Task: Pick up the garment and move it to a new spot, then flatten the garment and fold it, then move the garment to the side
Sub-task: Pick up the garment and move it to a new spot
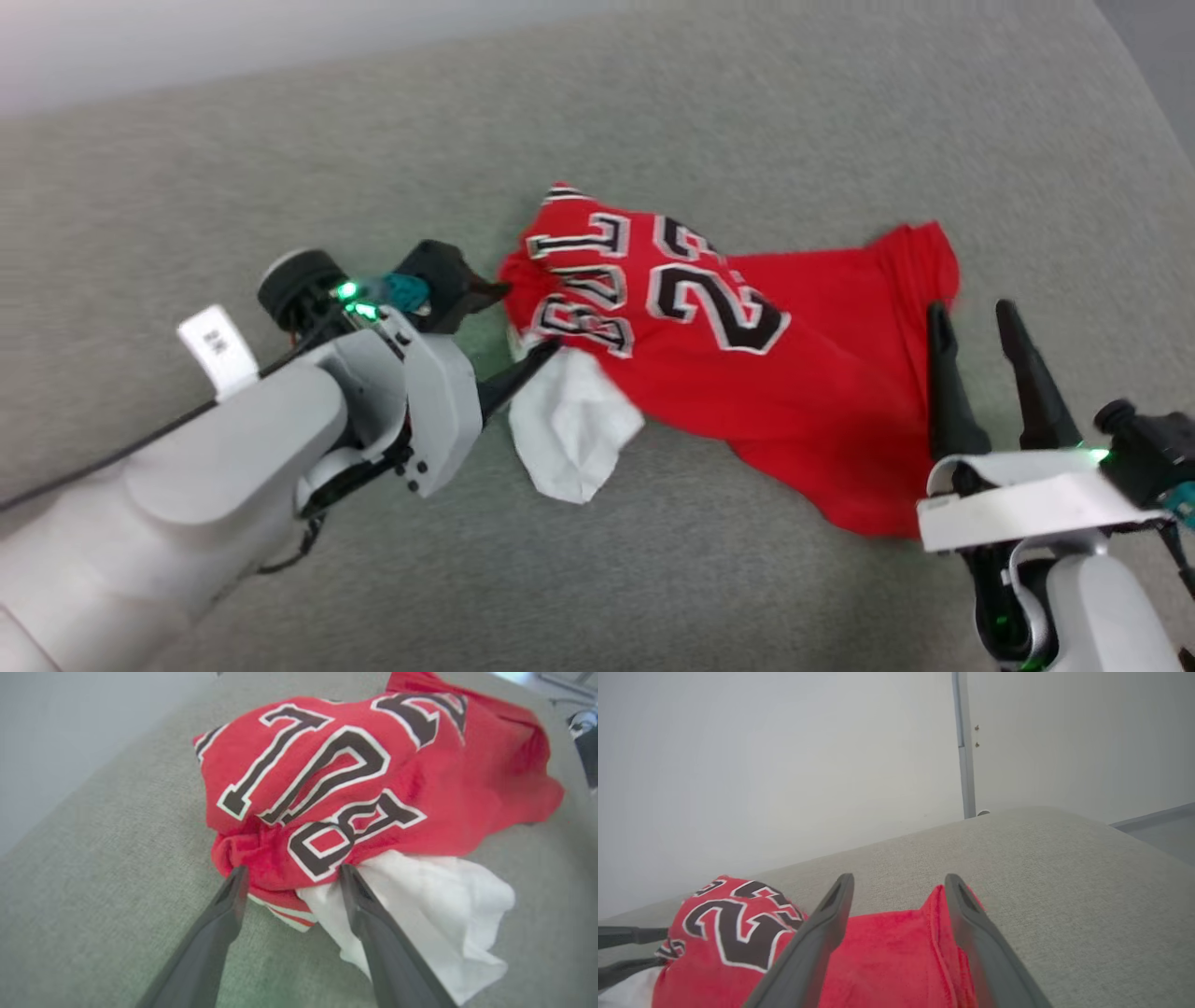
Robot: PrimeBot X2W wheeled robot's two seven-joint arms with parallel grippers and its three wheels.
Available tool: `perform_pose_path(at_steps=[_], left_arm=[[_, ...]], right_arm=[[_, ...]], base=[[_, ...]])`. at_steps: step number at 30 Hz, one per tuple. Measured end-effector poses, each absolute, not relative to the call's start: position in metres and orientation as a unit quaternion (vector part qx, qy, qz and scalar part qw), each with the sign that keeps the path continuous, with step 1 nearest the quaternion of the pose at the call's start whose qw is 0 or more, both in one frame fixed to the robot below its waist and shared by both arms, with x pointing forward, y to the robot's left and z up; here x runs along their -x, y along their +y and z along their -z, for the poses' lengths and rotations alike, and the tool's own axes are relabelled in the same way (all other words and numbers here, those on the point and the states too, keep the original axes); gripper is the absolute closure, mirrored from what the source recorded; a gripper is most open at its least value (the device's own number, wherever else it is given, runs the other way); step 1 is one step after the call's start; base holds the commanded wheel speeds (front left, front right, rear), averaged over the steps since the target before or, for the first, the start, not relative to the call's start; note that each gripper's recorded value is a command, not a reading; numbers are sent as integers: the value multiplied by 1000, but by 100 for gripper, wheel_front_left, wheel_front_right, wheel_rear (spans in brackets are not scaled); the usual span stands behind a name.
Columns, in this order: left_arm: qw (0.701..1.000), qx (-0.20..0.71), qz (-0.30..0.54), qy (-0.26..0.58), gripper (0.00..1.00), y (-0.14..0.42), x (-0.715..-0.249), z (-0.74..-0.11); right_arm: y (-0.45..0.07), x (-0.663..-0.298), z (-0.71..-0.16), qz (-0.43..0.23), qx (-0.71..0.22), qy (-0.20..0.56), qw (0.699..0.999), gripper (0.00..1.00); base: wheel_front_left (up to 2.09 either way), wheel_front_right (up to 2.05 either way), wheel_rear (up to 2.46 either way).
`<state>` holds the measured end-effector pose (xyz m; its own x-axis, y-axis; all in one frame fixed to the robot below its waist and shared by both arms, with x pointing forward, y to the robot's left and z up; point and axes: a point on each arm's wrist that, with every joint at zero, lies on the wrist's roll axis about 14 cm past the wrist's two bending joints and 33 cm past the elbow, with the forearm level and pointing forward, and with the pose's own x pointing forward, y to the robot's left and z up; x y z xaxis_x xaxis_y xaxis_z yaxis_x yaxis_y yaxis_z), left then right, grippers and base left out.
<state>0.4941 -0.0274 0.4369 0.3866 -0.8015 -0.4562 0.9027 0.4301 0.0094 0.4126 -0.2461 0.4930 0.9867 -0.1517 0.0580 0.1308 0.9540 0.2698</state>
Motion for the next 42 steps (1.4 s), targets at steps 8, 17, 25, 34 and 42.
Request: perform_pose_path(at_steps=[8,17,25,34,42], left_arm=[[889,-3,432,148,0,21,-486,-468],[950,85,272,130,0,105,-472,-471],[980,135,117,86,0,188,-427,-464],[989,145,28,18,0,228,-383,-483],[997,80,2,-1,0,242,-362,-488]], right_arm=[[-216,-411,-495,27,-114,-35,993,0],[-209,-409,-498,17,-87,-38,995,0],[-206,-417,-504,7,-77,-47,996,0],[-197,-414,-507,-9,-74,-48,996,0],[-202,-406,-518,-2,-82,-64,995,0]], base=[[0,0,0],[0,0,0],[0,0,0],[0,0,0],[0,0,0]])
